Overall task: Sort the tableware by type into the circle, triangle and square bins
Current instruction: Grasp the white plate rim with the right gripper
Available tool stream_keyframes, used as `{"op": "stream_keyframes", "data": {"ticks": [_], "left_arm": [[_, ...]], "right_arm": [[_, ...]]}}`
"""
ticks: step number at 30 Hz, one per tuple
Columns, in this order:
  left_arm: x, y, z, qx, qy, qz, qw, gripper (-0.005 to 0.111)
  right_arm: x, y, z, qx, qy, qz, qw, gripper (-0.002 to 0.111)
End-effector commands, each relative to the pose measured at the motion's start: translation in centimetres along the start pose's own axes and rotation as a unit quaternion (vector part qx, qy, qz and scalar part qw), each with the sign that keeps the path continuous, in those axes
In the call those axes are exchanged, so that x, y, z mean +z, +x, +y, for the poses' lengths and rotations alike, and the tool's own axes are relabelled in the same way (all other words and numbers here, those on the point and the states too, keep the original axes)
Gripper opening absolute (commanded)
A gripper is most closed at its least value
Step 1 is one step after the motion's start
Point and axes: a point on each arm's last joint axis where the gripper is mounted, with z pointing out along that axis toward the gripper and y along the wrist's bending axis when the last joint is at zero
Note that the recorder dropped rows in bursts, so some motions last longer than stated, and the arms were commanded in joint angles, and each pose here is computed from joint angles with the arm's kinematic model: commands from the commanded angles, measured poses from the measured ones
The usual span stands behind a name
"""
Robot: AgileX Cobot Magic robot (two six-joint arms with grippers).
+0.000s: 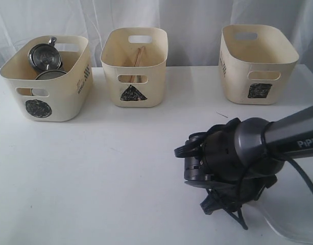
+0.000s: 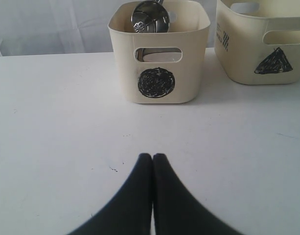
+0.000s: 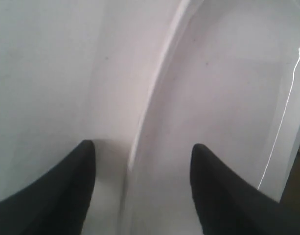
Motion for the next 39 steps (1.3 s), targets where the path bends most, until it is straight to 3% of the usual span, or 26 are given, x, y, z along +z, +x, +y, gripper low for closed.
{"op": "stream_keyframes", "data": {"ticks": [1, 13, 15, 20, 24, 32, 39], "left_arm": [[0.0, 0.1, 0.0, -0.007, 0.000, 0.001, 1.000, 0.000], [0.0, 0.1, 0.0, -0.007, 0.000, 0.001, 1.000, 0.000], [0.0, 0.1, 0.0, -0.007, 0.000, 0.001, 1.000, 0.000], [0.0, 0.1, 0.0, -0.007, 0.000, 0.001, 1.000, 0.000], [0.0, 0.1, 0.0, -0.007, 0.000, 0.001, 1.000, 0.000], [0.0, 0.1, 0.0, -0.007, 0.000, 0.001, 1.000, 0.000], [0.0, 0.1, 0.0, -0.007, 0.000, 0.001, 1.000, 0.000]], "right_arm": [[1.3, -0.1, -0.2, 0.005, 0.003, 0.012, 1.000, 0.054], [2.5, -0.3, 0.9, 0.032, -0.039, 0.020, 0.999, 0.052], [2.5, -0.3, 1.1, 0.037, -0.050, 0.020, 0.998, 0.042], [2.1, -0.2, 1.0, 0.050, -0.058, 0.023, 0.997, 0.000], [0.1, -0.7, -0.4, 0.067, -0.081, -0.016, 0.994, 0.000], [-6.7, -0.3, -5.6, 0.067, -0.122, -0.139, 0.980, 0.000], [-9.7, 2.0, -9.7, 0.069, -0.089, -0.159, 0.981, 0.000]]}}
